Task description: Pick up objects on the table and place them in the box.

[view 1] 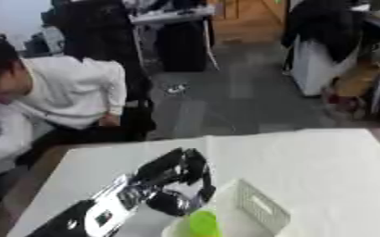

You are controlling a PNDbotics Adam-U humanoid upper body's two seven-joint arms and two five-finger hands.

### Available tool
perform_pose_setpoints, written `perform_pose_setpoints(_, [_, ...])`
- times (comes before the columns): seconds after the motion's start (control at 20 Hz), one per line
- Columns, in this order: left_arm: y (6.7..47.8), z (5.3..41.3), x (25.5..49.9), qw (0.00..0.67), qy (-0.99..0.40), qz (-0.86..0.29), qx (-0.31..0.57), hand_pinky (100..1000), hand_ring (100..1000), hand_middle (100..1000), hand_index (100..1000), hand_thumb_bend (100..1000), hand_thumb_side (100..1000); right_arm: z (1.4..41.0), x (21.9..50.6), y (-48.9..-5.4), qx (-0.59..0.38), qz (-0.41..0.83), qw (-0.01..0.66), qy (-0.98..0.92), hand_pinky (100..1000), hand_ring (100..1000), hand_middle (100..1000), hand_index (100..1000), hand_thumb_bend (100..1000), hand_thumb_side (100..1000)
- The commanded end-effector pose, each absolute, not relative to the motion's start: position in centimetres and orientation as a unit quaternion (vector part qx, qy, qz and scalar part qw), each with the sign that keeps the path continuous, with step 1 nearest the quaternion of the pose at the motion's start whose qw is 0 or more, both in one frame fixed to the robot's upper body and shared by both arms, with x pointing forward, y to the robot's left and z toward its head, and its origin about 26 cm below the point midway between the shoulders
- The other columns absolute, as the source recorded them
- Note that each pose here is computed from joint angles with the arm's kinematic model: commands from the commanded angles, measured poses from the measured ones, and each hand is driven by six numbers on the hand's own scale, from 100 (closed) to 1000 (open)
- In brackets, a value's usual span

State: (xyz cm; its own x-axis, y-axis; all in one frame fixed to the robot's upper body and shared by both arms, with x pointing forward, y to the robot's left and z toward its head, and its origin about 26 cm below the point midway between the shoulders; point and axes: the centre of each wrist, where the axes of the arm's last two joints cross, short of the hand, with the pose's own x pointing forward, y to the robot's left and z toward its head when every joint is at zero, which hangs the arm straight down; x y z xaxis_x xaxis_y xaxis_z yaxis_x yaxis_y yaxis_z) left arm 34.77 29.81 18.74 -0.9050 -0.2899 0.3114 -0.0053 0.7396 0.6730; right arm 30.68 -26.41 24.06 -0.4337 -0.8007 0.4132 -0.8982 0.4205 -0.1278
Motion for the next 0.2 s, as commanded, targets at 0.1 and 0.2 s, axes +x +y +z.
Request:
perform_pose_setpoints(0.1, [27.3, 22.0, 30.8, 0.173, -0.946, -0.272, 0.021, 100, 247, 502, 619, 100, 709, 24.1, 30.2, -27.0, 0.488, 0.188, 0.143, -0.841, 176, 295, 516, 621, 100, 671])
perform_pose_setpoints(0.2, [26.0, 21.9, 30.1, 0.159, -0.953, -0.257, -0.015, 100, 302, 536, 642, 100, 721, 23.5, 30.1, -27.3, 0.471, 0.195, 0.143, -0.848, 171, 292, 516, 621, 100, 674])
